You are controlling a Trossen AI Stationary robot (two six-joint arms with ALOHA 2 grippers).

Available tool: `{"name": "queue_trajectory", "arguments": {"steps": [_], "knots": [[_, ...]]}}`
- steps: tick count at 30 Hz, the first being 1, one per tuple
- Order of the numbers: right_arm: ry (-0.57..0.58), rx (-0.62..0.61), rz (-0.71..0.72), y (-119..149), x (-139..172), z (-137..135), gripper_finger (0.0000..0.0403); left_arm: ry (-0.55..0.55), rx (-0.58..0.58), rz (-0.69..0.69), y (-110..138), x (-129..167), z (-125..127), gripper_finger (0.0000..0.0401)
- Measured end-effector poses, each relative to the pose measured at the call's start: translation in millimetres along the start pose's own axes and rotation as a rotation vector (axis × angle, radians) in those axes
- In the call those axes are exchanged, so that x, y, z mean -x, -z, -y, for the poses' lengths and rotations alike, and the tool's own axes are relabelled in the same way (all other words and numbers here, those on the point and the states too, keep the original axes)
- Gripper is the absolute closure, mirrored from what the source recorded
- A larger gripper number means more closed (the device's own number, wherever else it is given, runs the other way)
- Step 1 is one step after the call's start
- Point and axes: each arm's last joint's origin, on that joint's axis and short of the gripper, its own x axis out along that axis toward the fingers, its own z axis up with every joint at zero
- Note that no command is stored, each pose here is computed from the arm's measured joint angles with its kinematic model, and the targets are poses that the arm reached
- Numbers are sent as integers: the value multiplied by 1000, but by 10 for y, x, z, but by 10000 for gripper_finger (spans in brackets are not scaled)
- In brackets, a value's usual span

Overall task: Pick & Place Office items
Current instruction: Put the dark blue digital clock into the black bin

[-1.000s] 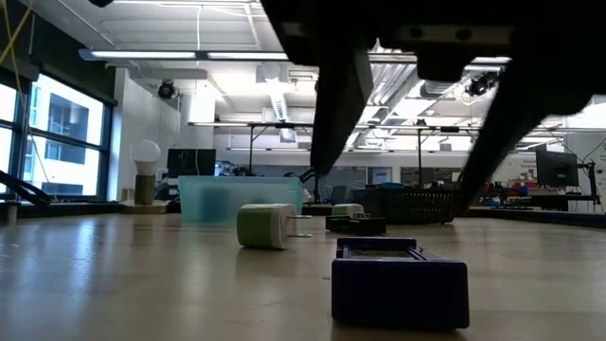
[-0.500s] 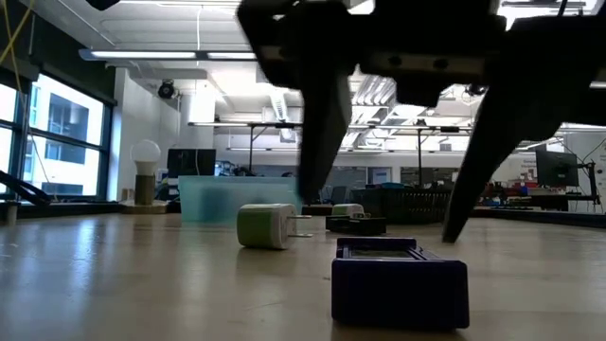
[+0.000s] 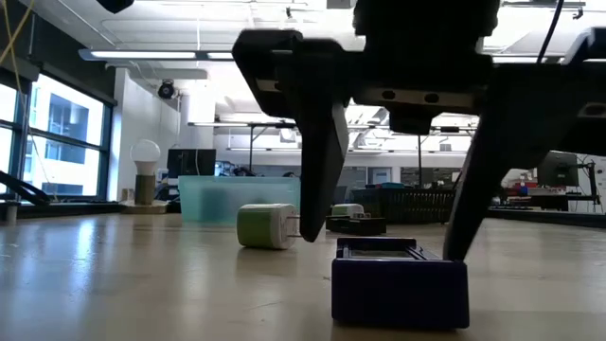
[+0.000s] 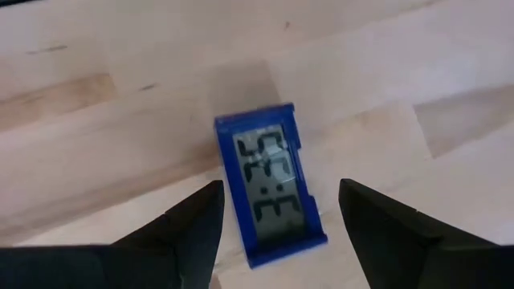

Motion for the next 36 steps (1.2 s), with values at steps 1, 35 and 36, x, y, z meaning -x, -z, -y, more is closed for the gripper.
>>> {"name": "queue_trajectory", "arguments": {"steps": [1, 35, 36], "knots": [[-3, -5, -5, 15, 1, 7, 168, 0, 1, 0, 0, 0, 0, 186], [-112, -441, -14, 117, -99, -8, 271, 21, 82, 27, -67, -29, -21, 186], [-113, -476, -18, 108, -93, -18, 271, 28, 86, 21, -64, -28, -17, 186]]}}
